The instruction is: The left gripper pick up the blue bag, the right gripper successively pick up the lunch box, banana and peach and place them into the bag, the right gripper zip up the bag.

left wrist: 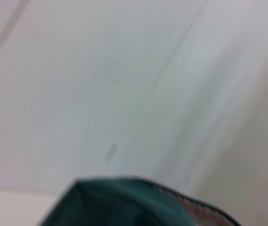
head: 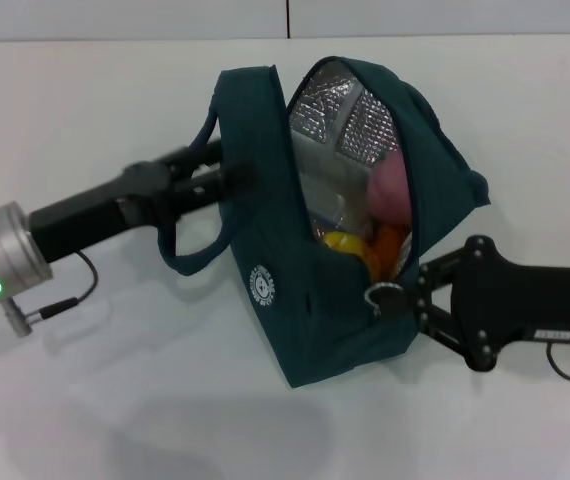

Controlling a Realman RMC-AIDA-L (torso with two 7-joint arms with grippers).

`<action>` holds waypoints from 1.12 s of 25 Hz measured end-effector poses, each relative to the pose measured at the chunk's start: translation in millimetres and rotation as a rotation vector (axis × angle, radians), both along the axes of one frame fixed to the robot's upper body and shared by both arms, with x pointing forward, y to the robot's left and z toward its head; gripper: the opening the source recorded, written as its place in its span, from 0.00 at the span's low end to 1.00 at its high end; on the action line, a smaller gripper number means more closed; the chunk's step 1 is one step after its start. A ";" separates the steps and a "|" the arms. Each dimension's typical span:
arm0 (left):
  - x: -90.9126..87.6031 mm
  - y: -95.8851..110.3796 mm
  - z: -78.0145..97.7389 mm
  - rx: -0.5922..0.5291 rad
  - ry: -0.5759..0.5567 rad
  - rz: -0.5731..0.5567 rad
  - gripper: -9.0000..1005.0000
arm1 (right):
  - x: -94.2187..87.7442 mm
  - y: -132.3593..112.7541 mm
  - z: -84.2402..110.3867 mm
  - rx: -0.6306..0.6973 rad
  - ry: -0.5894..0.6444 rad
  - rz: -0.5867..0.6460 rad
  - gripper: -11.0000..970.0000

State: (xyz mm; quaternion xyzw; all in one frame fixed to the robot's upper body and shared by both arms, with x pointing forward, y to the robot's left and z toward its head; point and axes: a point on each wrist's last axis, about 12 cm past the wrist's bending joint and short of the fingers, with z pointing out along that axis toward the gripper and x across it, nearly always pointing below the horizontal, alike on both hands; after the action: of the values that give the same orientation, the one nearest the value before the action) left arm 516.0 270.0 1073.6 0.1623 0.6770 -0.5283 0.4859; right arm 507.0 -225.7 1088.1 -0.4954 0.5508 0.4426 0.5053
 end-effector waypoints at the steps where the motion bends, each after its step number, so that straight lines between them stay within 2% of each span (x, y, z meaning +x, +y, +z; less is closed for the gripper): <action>1: -0.4 1.8 -0.3 -0.010 -0.005 0.017 0.66 | 1.6 1.7 3.1 0.007 -0.013 0.003 0.02; 8: -5.5 15.4 -4.5 -0.031 -0.017 0.119 0.89 | 14.0 7.5 25.0 0.076 -0.088 -0.022 0.02; 17: -14.5 30.0 -7.5 -0.064 -0.027 0.213 0.89 | 39.3 20.2 52.2 0.112 -0.137 -0.035 0.02; 21: -18.7 35.0 -9.6 -0.069 -0.018 0.235 0.89 | 42.2 24.7 60.5 0.129 -0.148 -0.014 0.02; 28: -30.3 48.4 -12.1 -0.056 -0.009 0.259 0.89 | 39.7 28.6 49.5 0.089 -0.105 -0.004 0.02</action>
State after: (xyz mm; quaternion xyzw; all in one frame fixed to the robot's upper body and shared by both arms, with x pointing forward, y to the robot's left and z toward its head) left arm 485.8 318.4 1061.5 0.0622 0.6751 -0.4792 0.5574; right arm 546.6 -197.1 1137.6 -0.4940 0.5040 0.4391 0.5560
